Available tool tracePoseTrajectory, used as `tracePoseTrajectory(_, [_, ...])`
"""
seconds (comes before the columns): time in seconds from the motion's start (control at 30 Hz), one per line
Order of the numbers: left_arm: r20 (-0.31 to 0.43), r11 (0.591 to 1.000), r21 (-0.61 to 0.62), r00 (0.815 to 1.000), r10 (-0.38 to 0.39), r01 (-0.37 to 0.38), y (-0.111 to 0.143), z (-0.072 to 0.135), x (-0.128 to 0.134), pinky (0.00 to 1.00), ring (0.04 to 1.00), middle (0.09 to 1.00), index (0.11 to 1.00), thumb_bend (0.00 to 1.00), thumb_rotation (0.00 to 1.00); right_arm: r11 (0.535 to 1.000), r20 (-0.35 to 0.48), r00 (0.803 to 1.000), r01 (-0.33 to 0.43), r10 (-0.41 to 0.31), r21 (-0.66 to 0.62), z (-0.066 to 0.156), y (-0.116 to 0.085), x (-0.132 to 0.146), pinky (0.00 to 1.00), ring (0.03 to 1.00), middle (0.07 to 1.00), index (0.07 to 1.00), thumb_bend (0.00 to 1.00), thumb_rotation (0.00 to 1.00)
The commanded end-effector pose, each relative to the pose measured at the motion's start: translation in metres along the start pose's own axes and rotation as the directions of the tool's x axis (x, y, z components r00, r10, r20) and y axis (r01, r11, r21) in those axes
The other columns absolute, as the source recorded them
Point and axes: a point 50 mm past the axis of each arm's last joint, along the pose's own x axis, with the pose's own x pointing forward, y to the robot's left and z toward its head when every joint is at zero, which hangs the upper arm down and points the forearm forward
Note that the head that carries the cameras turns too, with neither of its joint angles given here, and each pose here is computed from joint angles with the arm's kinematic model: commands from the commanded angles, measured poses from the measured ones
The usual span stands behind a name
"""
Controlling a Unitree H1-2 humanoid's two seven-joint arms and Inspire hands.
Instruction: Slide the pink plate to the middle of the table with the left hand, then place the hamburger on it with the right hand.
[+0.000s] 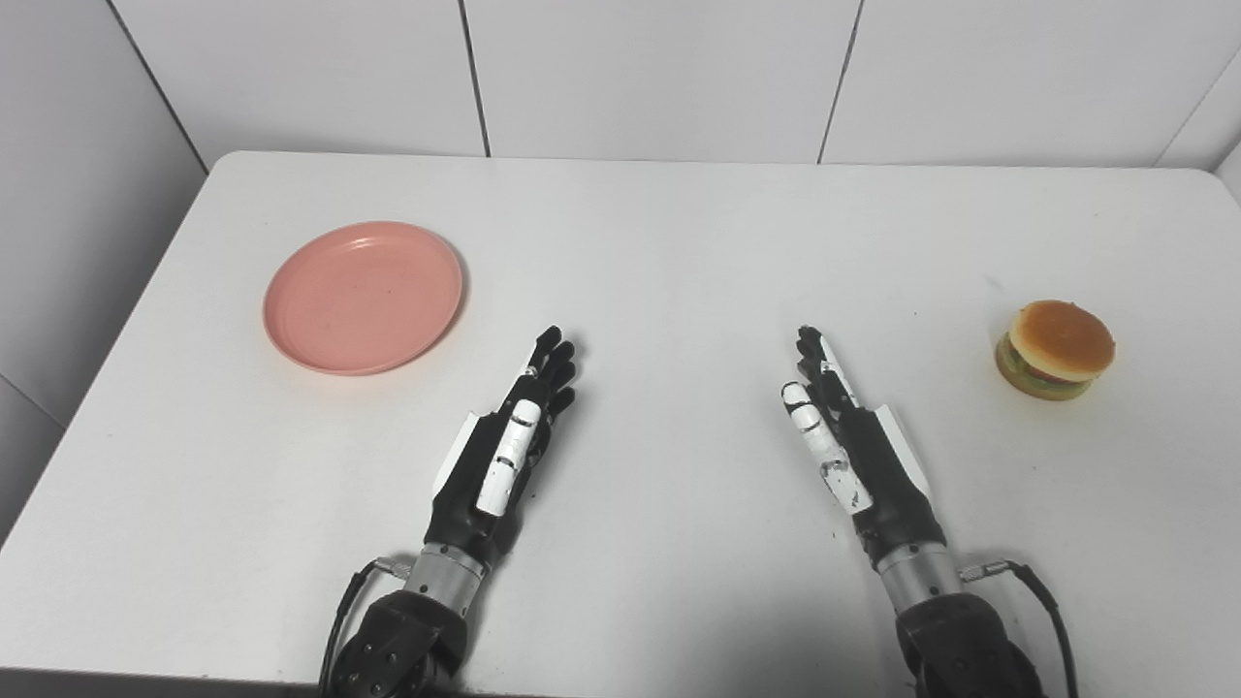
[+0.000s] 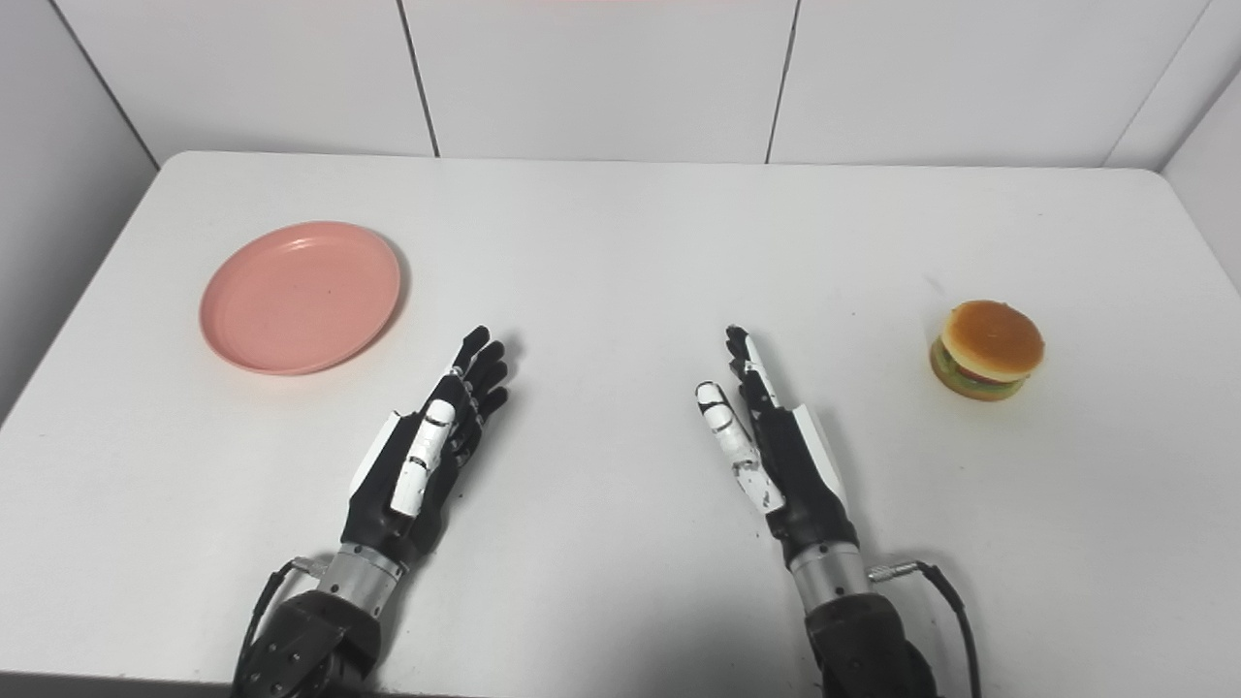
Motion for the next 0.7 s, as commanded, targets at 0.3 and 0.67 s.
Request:
tracePoseTrajectory(0.3, [-0.111,0.999,0.038,0.994,-0.003,0.007,-0.024,-0.032,0.011,1.0,1.0,1.0,1.0,0.41,1.0,1.0,0.039,0.999,0.007,-0.008,0.017,-0.022,-0.019,0.0,1.0,1.0,1.0,1.0,0.22,1.0])
tracePoseTrajectory(0.67, [-0.139,0.999,0.039,0.99,0.021,-0.016,-0.045,-0.04,0.017,1.0,1.0,1.0,1.0,0.41,1.0,0.999,0.065,0.998,-0.021,0.019,0.033,-0.033,-0.031,0.0,1.0,1.0,1.0,1.0,0.12,1.0])
